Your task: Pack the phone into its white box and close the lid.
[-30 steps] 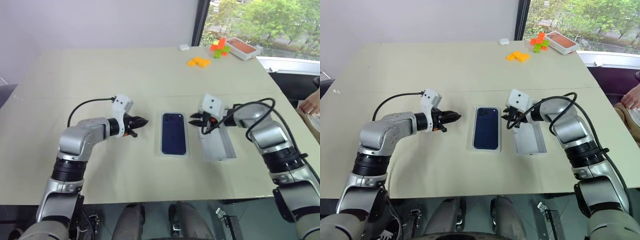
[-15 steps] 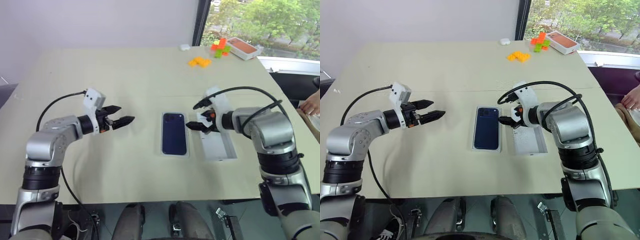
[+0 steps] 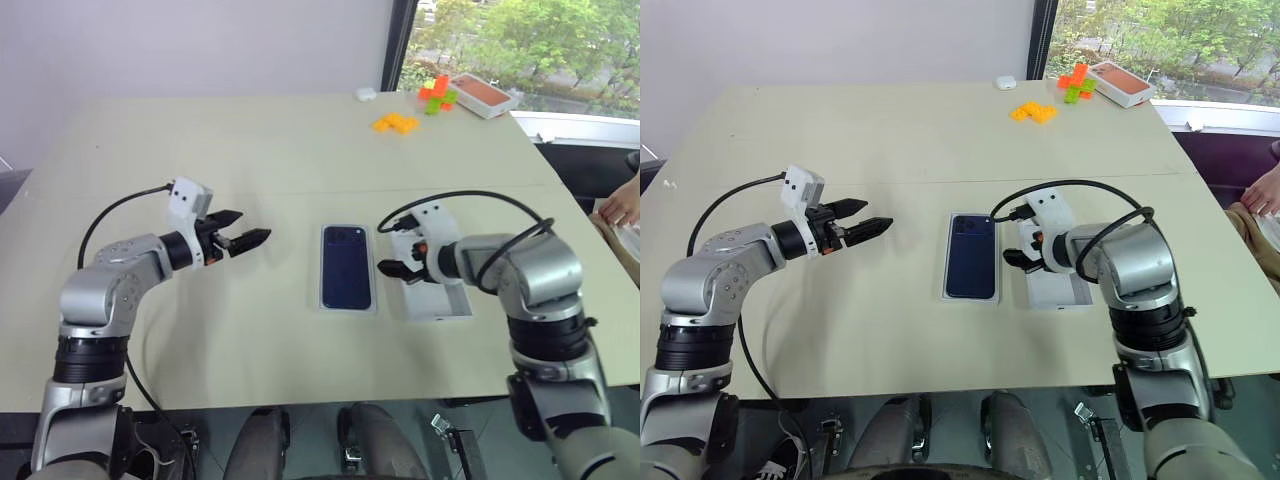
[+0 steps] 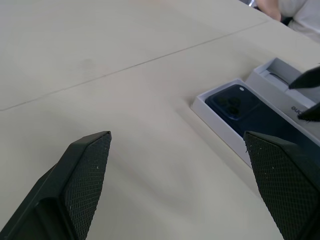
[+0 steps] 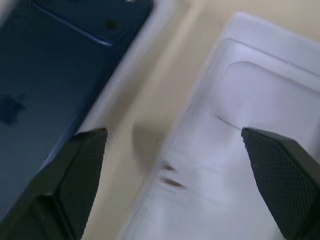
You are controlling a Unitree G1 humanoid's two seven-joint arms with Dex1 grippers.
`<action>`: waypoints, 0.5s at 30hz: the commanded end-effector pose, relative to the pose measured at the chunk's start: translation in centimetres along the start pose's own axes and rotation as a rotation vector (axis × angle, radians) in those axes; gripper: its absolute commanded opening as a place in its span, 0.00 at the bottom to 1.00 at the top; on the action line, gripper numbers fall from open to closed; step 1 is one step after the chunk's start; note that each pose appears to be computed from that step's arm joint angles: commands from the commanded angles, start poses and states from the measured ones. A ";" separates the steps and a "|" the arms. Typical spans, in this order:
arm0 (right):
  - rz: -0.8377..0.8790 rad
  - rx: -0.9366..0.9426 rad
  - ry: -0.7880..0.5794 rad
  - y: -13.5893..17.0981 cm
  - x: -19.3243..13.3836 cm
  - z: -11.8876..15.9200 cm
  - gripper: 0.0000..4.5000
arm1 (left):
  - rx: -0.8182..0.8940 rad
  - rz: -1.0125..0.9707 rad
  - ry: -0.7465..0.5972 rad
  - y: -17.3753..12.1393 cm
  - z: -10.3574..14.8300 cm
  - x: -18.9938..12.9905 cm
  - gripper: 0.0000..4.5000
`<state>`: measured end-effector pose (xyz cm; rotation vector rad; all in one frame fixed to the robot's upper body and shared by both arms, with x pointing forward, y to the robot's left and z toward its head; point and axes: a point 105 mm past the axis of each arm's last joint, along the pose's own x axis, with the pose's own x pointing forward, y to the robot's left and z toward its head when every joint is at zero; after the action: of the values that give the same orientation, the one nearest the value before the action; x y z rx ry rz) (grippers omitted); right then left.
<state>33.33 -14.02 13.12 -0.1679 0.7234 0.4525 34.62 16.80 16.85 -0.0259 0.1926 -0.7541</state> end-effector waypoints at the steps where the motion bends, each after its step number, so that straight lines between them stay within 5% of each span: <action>1: -0.040 0.012 -0.038 -0.4 -0.5 0.7 1.00 | 0.026 0.008 -0.052 -0.2 1.3 -0.5 0.99; 11: -0.089 0.022 -0.017 -0.7 -0.3 0.0 1.00 | 0.027 0.017 -0.051 -0.1 1.5 -0.1 0.99; 15: -0.089 0.033 -0.012 -0.7 -0.2 -0.5 0.70 | 0.027 0.020 -0.056 -0.1 1.6 0.0 1.00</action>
<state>33.28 -14.66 12.25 -0.1767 0.7335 0.3596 34.80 16.82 16.92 -0.0309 0.1884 -0.7275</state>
